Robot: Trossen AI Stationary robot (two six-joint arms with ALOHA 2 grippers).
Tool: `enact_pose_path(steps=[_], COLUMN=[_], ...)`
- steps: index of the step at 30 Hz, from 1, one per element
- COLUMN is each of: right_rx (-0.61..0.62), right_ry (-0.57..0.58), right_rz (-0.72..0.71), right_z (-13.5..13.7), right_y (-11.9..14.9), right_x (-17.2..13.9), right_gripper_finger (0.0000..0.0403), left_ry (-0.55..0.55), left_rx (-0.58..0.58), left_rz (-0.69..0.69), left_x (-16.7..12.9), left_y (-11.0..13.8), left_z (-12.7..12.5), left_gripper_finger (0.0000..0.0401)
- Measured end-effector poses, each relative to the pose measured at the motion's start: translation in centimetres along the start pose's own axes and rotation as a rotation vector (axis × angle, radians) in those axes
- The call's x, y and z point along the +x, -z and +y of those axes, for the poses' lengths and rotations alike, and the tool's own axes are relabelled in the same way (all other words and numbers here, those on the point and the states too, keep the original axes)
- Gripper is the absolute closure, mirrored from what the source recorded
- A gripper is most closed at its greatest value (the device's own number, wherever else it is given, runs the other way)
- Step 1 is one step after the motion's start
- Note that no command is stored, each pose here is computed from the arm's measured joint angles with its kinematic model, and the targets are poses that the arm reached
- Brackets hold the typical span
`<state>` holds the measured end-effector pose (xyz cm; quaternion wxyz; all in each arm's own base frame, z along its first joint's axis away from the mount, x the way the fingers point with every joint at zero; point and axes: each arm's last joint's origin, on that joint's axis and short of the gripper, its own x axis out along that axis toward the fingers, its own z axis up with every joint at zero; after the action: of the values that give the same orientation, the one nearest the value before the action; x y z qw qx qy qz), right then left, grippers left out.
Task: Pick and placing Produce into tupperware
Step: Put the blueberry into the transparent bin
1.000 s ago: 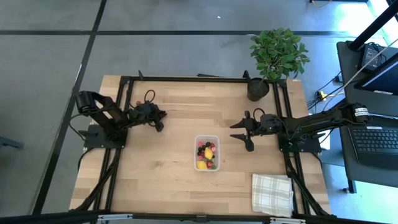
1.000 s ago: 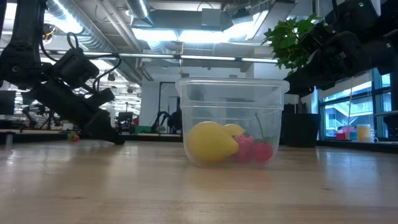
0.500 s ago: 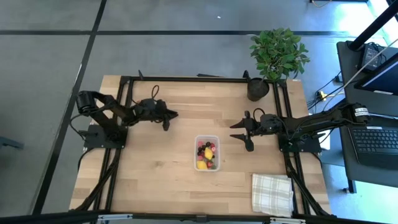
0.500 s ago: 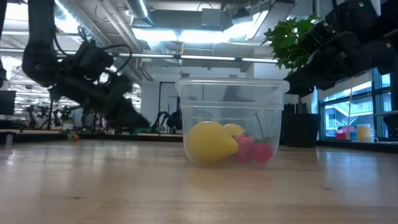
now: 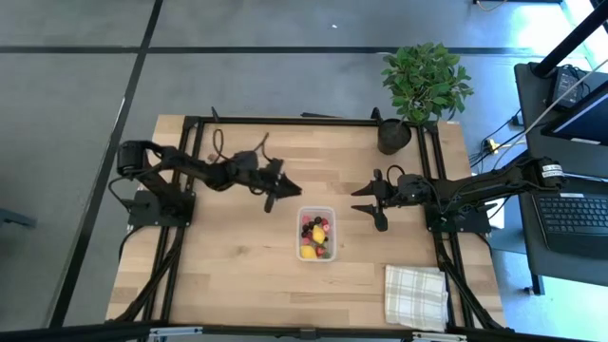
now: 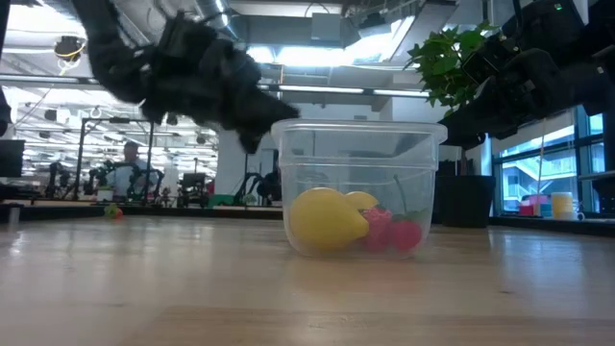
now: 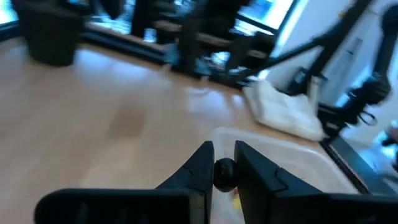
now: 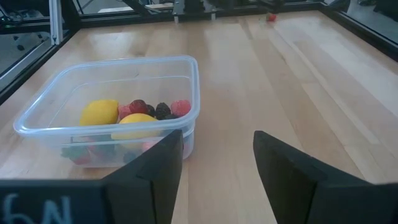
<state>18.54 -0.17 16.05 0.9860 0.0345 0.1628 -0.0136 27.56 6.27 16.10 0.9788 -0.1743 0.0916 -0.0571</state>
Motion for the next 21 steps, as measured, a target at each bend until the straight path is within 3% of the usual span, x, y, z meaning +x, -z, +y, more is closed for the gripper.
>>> enact_pose_path(steps=[3,7,11,16,21], right_rx=[0.0,0.0,0.002,0.004,0.005], right_ry=[0.0,0.0,0.0,0.0,-0.001], right_rz=[0.0,0.0,0.0,-0.001,-0.006], right_z=[0.0,0.0,0.0,0.0,0.0], right_y=[0.0,0.0,0.0,0.0,-0.1], right_x=[0.0,0.0,0.0,0.0,0.0], right_gripper_finger=[0.0205,0.0205,0.0205,0.0205,0.0205], left_ry=[0.034,-0.003,0.026,0.038,0.02], left_rx=[0.072,0.18,0.255,0.28,0.253], left_rz=[0.042,0.104,0.093,0.12,0.289], left_x=[1.9,3.9,5.0,6.6,9.3], left_y=[-1.1,-2.0,-2.7,-2.2,-0.7], left_z=[-1.8,-4.0,-6.5,-8.1,-8.0], left_gripper_finger=[0.0359,0.0357,0.0353,0.0359,0.0354])
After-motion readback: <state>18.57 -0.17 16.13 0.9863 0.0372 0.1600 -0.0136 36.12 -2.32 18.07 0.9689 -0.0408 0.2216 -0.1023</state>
